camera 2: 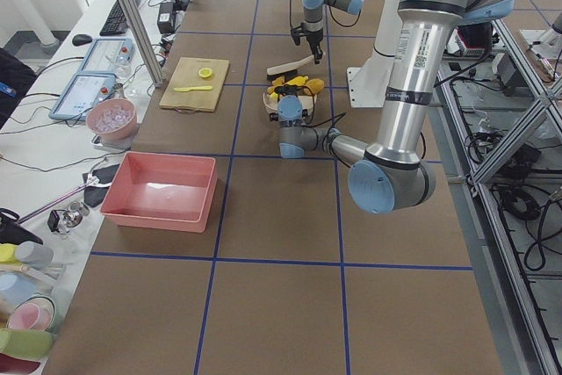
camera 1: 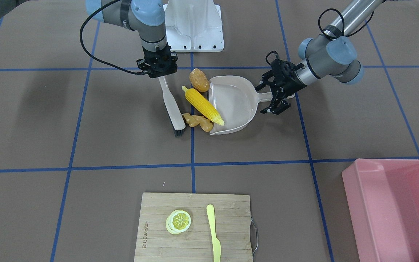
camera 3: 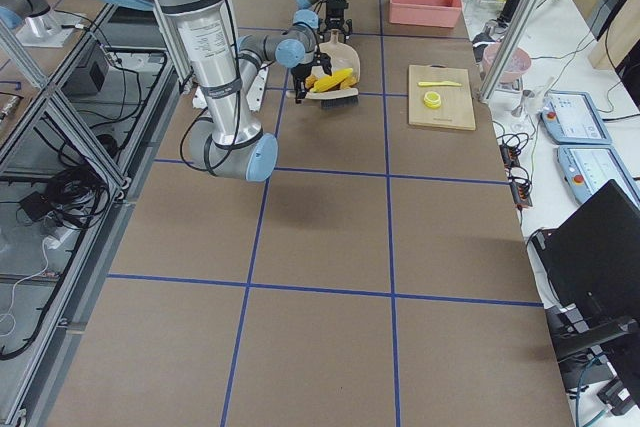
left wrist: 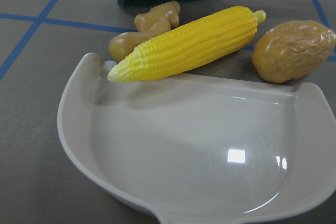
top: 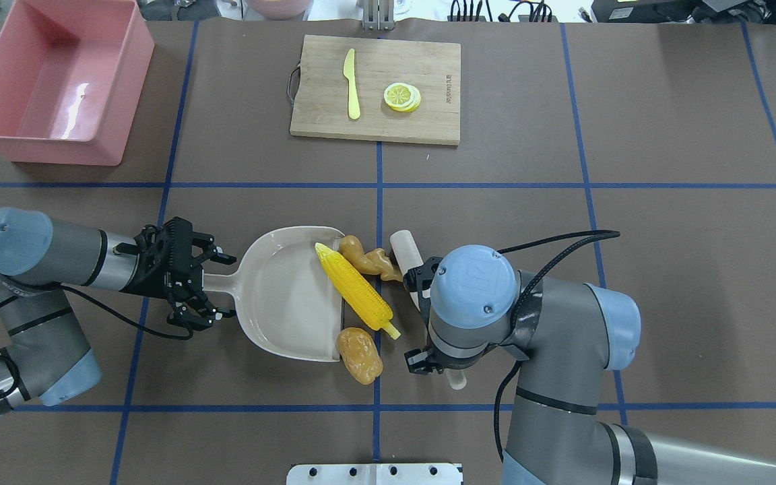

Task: Sweep and dump trash into bin
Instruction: 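Sweep the corn and potato toward the dustpan with the right gripper's brush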

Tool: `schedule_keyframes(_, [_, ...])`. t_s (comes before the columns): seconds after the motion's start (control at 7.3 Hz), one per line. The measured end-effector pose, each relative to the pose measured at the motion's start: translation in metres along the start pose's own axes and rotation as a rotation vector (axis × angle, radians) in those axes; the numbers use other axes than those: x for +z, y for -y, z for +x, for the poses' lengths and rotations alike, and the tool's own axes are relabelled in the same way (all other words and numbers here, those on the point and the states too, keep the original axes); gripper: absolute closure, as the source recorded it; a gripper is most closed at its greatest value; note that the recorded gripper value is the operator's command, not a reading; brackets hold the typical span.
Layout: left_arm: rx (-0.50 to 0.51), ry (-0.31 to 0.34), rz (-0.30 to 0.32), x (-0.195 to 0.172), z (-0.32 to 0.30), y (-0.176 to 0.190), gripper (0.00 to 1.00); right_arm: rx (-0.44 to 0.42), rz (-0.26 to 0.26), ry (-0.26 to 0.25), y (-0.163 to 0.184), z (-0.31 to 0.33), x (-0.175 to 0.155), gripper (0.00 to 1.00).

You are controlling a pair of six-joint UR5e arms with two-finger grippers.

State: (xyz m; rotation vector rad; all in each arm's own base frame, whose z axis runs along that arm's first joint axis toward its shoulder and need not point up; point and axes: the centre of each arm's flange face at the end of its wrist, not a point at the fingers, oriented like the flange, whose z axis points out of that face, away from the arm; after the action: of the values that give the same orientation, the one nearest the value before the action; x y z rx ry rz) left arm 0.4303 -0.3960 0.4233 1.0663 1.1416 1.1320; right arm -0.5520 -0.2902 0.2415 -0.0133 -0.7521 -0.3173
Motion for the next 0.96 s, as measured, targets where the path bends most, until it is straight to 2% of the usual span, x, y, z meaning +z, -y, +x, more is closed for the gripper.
schedule_keyframes(0.69, [0.003, 0.0, 0.003, 0.0, 0.0, 0.001, 0.02, 0.026, -0.024, 0.086, -0.03, -0.071, -0.019, 1.0])
schedule_keyframes(0.96, [0.004, 0.0, 0.004, -0.001, 0.0, 0.001, 0.02, 0.025, -0.035, 0.073, -0.029, -0.085, -0.032, 1.0])
